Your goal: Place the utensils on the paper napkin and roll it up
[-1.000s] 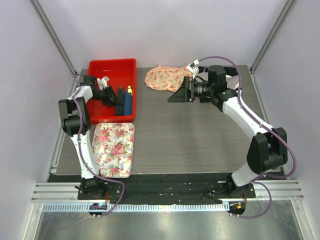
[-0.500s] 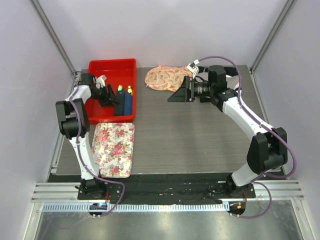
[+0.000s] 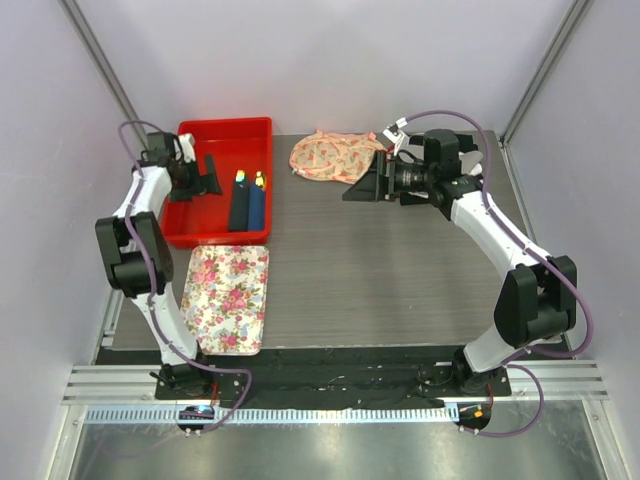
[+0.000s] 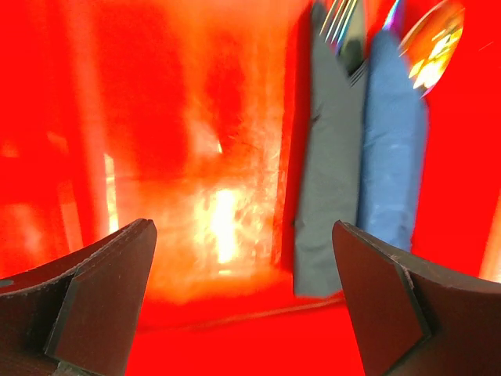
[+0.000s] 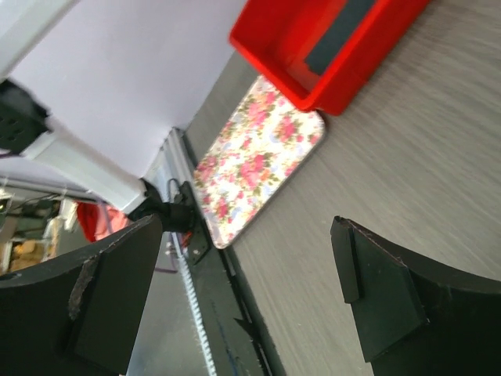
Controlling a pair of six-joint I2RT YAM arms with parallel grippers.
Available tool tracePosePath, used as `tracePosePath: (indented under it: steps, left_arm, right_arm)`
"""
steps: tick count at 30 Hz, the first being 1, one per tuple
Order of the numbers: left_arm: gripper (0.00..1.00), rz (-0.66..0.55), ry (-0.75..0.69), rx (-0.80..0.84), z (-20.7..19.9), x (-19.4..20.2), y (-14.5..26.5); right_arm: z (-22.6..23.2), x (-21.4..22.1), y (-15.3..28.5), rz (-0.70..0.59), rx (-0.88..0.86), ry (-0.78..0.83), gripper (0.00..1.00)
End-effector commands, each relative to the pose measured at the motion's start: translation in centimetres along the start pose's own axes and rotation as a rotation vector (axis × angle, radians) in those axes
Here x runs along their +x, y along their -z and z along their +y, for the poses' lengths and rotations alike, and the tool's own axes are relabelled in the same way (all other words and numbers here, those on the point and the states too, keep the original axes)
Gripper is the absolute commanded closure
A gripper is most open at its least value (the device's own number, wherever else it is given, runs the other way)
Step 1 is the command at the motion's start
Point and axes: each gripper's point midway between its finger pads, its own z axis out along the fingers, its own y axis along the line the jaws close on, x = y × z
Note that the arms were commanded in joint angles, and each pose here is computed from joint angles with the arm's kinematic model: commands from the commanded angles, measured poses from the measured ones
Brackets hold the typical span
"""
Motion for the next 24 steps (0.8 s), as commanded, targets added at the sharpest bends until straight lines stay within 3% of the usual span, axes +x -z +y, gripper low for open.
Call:
tracePosePath:
  steps: [1,4,7,12,15,21,24]
  left_arm:
    - [0.0,-0.239,-0.086,-0.111,-0.7,-7.5,9.0]
    - [0.0,-0.28,-0.102,-0.138,-1.5,-9.5,12.6]
    - [0.0,-0.278,-0.178,-0.156,-3.2,-9.0,15.3]
    - [0.0,-0.264,-0.175,-0.092,-6.2,-5.5,17.0]
    - [0.0,-0.306,-0.172,-0.104,-7.2,-2.8,17.1]
    - [0.0,-0.215,-0.164,-0.095,-7.9,3.6,14.8]
    - [0.0,-0.218,-0.181,-0.097,-7.7,4.4,14.8]
  right_arm:
    - [-1.9,-2.9,2.7,-0.068,0.164,0.112,0.0]
    - [-3.9,-3.5,5.0,-0.096,0.267,0.121,0.0]
    - [-6.1,-4.0,7.3,-0.122,0.381,0.151,0.0]
    - [-9.8,-3.0,10.7,-0.135,0.594,0.148,0.0]
    - [-11.0,-1.3,11.7,-0.104,0.669,0.167,0.0]
    - [-12.9,2.6,13.0,-0.049,0.764,0.154,0.0]
    - [-13.3,3.7,13.0,-0.033,0.77,0.139,0.01]
